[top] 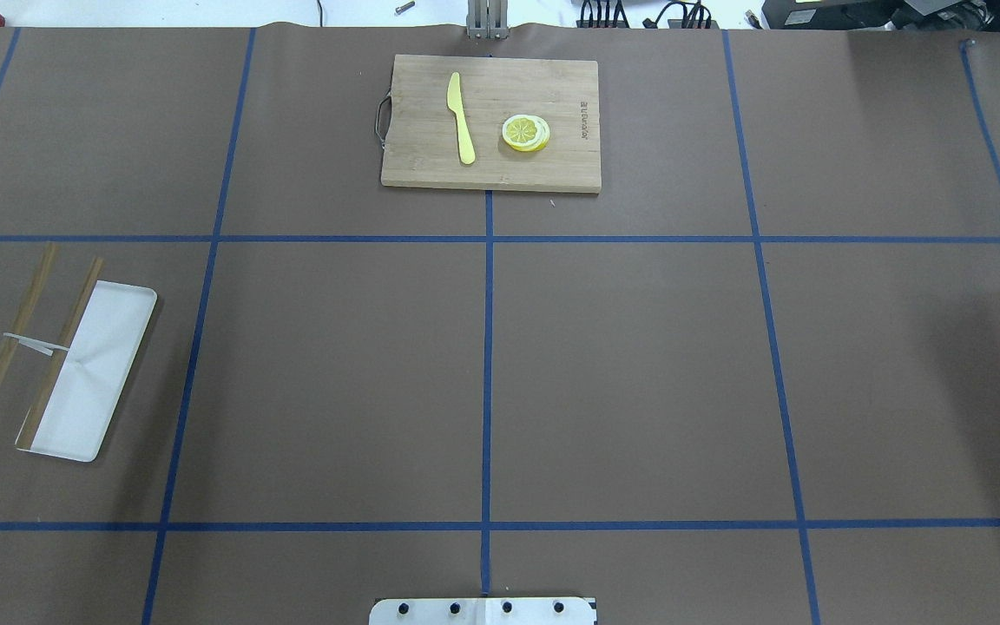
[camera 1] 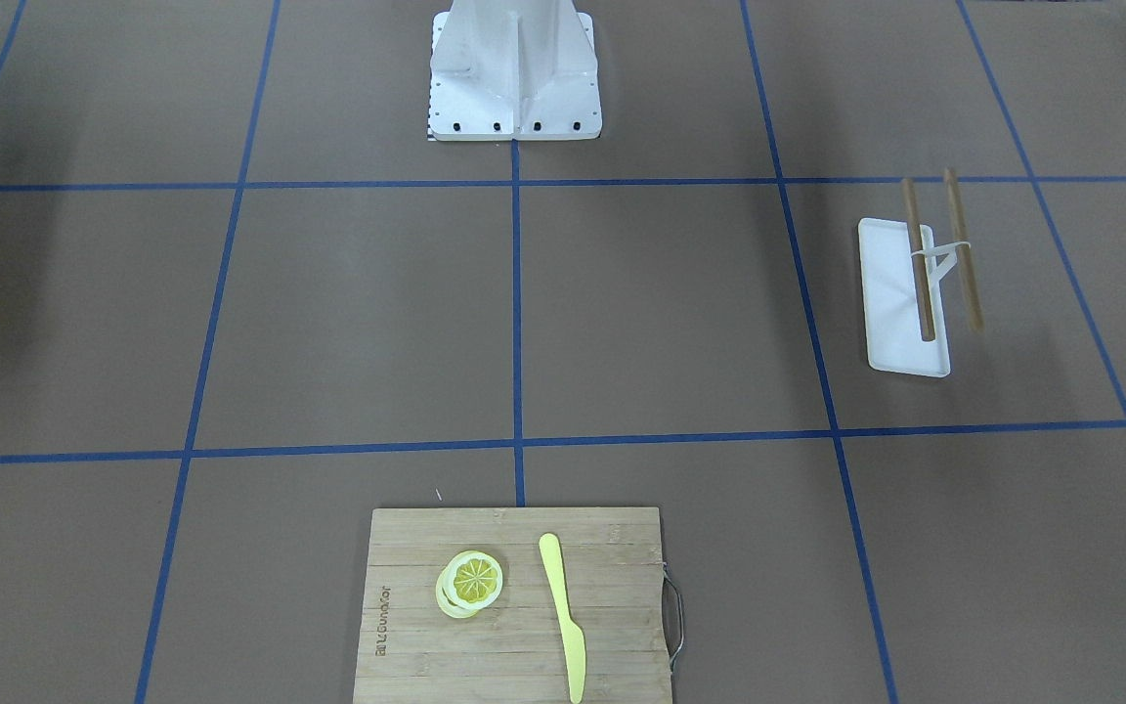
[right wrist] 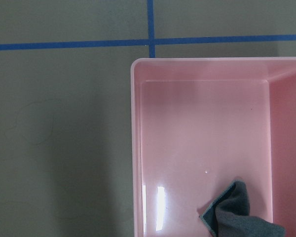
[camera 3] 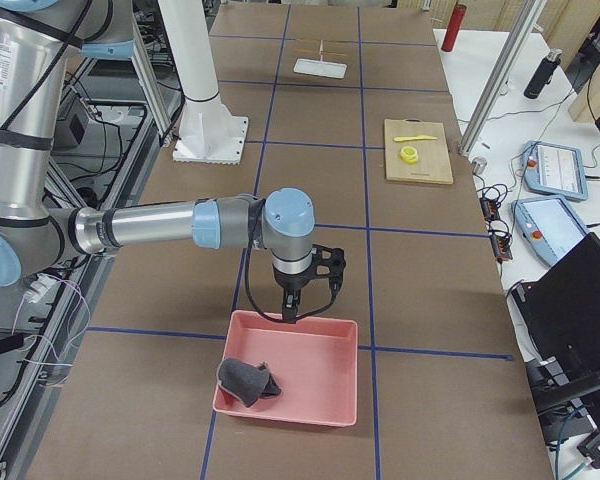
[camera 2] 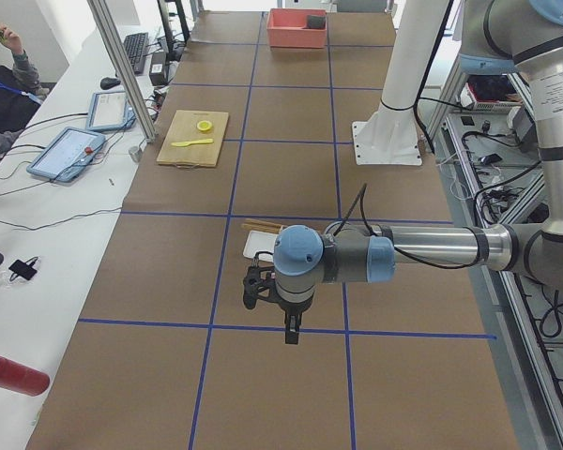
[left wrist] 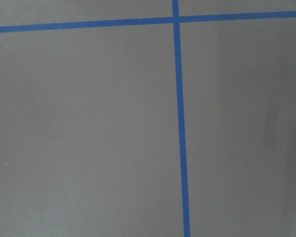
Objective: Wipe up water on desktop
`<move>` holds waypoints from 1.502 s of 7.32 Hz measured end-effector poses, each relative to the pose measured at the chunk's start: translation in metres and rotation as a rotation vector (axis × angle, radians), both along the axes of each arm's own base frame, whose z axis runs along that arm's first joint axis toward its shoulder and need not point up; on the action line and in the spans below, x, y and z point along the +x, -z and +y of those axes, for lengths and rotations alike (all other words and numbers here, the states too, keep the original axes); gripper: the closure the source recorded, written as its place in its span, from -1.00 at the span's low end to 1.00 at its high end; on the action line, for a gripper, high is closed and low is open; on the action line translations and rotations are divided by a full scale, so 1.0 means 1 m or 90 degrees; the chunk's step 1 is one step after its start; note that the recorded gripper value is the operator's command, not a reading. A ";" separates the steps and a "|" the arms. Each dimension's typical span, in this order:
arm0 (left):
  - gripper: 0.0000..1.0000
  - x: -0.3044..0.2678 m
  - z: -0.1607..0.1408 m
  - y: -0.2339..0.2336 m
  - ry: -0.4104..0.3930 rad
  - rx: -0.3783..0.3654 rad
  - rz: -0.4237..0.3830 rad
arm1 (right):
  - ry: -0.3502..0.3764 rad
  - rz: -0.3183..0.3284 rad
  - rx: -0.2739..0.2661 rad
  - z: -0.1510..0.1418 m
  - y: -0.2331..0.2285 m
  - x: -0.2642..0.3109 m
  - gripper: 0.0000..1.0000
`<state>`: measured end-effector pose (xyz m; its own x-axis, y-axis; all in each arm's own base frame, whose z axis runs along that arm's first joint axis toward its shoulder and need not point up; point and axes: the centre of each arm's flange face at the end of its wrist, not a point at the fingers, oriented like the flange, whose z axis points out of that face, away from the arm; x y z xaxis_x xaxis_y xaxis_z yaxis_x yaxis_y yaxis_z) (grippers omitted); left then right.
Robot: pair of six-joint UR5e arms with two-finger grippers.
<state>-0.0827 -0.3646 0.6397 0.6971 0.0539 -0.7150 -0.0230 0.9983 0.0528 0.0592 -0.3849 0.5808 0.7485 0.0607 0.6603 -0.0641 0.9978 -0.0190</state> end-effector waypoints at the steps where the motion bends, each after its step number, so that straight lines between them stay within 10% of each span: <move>1: -0.97 0.000 0.000 0.000 0.000 -0.001 0.000 | -0.001 0.001 -0.001 -0.006 0.004 -0.006 -1.00; 7: -0.97 0.000 0.000 -0.002 0.000 -0.003 -0.001 | 0.005 0.003 -0.006 -0.011 -0.004 -0.010 -1.00; 11: -0.97 0.001 -0.004 0.001 -0.001 0.001 -0.001 | 0.004 0.004 0.072 -0.020 0.002 -0.009 -1.00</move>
<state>-0.0820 -0.3683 0.6392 0.6982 0.0567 -0.7137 -0.0248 0.9982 0.0550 0.0502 -0.4047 0.5787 0.7532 -0.0186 0.6576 -0.0576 0.9939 0.0941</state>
